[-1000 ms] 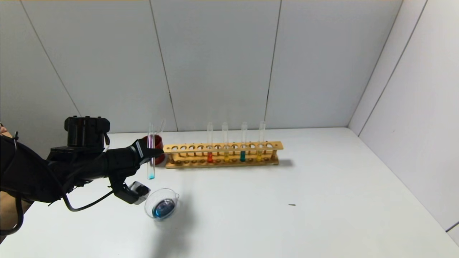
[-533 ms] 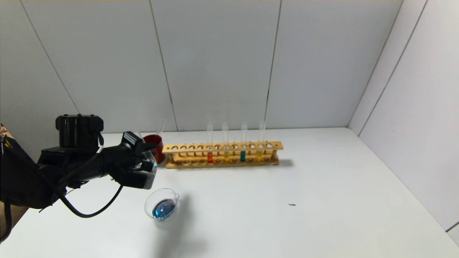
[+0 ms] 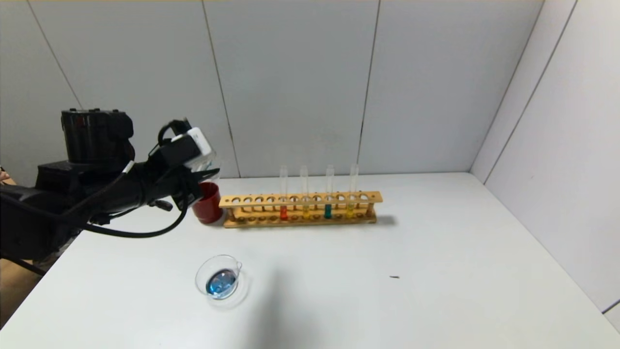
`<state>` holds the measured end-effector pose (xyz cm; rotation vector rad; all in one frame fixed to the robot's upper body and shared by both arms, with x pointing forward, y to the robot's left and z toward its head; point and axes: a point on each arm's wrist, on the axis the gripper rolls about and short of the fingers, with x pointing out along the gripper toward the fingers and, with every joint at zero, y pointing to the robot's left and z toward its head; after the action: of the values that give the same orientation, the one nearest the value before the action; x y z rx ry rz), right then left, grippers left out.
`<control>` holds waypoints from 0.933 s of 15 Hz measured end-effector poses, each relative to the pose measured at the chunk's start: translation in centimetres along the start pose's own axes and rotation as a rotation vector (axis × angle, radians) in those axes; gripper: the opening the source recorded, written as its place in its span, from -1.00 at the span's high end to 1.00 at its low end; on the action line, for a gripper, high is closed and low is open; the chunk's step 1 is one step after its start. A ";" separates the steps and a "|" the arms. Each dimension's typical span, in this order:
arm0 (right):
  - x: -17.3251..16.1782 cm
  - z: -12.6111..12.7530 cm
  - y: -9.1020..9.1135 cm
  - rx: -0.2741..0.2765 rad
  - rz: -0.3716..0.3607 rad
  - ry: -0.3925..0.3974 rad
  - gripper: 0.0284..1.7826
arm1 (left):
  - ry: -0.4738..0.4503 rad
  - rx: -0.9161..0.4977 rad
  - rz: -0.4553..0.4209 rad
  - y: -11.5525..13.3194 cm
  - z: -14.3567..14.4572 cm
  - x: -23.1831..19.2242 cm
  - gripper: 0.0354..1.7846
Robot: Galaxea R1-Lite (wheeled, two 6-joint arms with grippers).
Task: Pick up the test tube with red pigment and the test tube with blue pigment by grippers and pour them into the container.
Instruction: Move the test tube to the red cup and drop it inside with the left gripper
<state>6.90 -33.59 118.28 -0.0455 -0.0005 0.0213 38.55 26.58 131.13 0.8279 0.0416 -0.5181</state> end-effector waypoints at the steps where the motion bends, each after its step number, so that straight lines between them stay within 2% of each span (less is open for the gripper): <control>1: 0.0 0.0 0.0 0.000 0.000 0.000 -0.96 | -0.014 -0.135 0.003 0.8 0.9 0.0 0.66; 3: 0.0 0.0 0.0 0.000 0.000 0.000 -0.96 | -0.031 -0.373 0.008 2.2 1.8 0.0 0.66; 5: 0.0 0.0 0.0 0.000 0.000 0.000 -0.96 | -0.022 -0.507 0.050 3.8 1.1 0.3 0.66; 9: 0.0 0.0 0.0 0.000 0.000 0.000 -0.96 | -0.006 -0.627 0.137 6.2 -1.5 1.8 0.66; 14: 0.0 0.0 0.0 0.000 0.000 0.000 -0.96 | 0.014 -0.655 0.159 6.2 -5.1 5.9 0.66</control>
<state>6.90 -33.59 118.28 -0.0455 -0.0005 0.0211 47.35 31.16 130.59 0.1911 0.1481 -0.3154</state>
